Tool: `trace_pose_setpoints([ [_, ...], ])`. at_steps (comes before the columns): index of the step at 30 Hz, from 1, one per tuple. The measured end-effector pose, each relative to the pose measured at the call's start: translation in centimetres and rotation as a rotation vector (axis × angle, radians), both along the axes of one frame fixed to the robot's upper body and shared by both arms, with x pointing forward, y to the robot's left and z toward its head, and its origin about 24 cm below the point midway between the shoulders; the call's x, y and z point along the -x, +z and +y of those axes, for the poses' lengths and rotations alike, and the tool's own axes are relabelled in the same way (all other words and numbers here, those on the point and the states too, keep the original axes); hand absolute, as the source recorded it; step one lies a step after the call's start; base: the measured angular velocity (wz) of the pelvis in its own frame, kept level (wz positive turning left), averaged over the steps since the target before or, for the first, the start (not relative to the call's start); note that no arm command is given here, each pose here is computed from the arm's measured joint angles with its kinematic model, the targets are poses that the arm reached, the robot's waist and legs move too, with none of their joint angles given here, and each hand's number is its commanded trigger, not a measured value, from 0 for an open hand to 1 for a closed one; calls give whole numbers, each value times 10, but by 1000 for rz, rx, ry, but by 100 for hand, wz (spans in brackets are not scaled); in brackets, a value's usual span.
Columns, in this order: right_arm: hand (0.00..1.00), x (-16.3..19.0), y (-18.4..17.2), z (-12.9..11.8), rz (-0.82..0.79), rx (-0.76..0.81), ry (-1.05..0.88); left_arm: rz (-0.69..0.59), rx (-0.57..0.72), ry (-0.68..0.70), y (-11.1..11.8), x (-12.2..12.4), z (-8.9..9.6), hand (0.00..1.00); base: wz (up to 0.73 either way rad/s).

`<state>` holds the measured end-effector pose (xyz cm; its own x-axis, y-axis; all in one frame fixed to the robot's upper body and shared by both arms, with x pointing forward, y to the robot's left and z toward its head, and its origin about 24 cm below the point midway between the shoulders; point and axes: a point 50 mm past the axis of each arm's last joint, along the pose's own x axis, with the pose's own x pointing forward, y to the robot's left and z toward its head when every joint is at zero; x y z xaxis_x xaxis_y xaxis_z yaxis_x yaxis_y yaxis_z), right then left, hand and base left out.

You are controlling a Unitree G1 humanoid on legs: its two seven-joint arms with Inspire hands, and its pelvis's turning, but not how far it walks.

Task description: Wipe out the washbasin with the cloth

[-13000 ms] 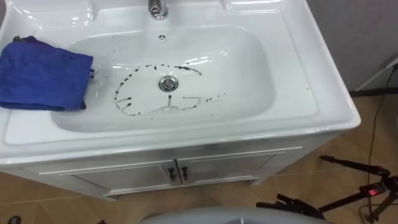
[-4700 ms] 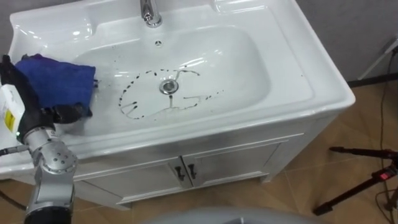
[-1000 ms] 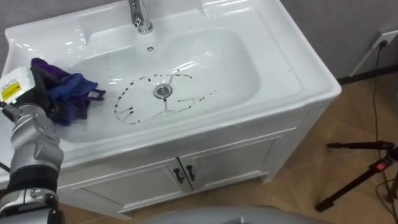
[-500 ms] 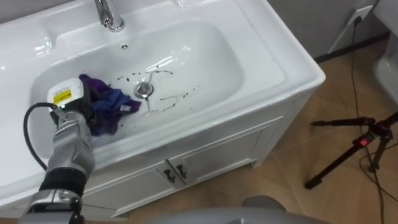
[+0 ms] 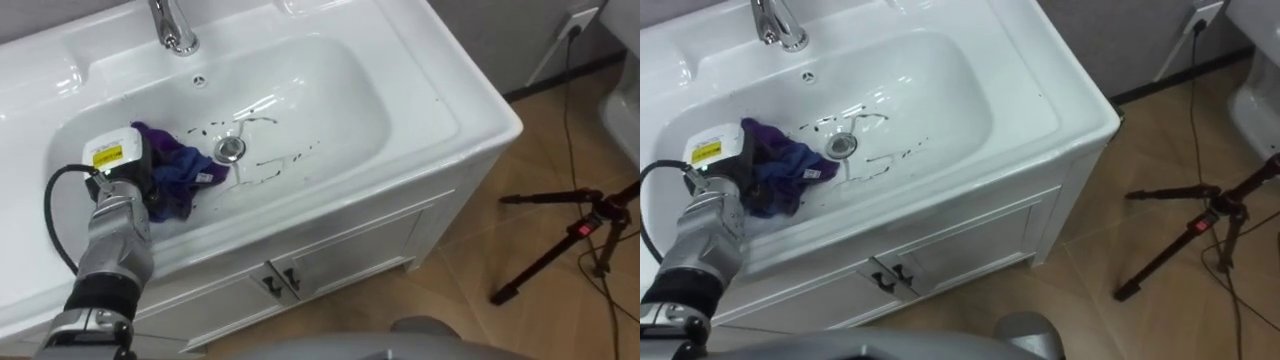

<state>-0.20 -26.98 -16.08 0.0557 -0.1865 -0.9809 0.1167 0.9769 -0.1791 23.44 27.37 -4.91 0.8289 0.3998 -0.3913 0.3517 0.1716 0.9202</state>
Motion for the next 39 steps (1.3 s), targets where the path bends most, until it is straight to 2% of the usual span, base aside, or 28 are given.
trace_pose_setpoints([
  [15,0,-1,0,-1,36,13,15,127,15,6,-9,7,-1,100,-2],
  [22,0,-6,1,-4,13,20,-2,163,46,64,-17,17,10,100,-17],
  [31,0,7,3,-7,37,-4,-28,128,234,262,-26,32,28,100,-10],
  [39,0,8,3,-6,44,-35,-14,24,565,477,-38,45,34,100,-2],
])
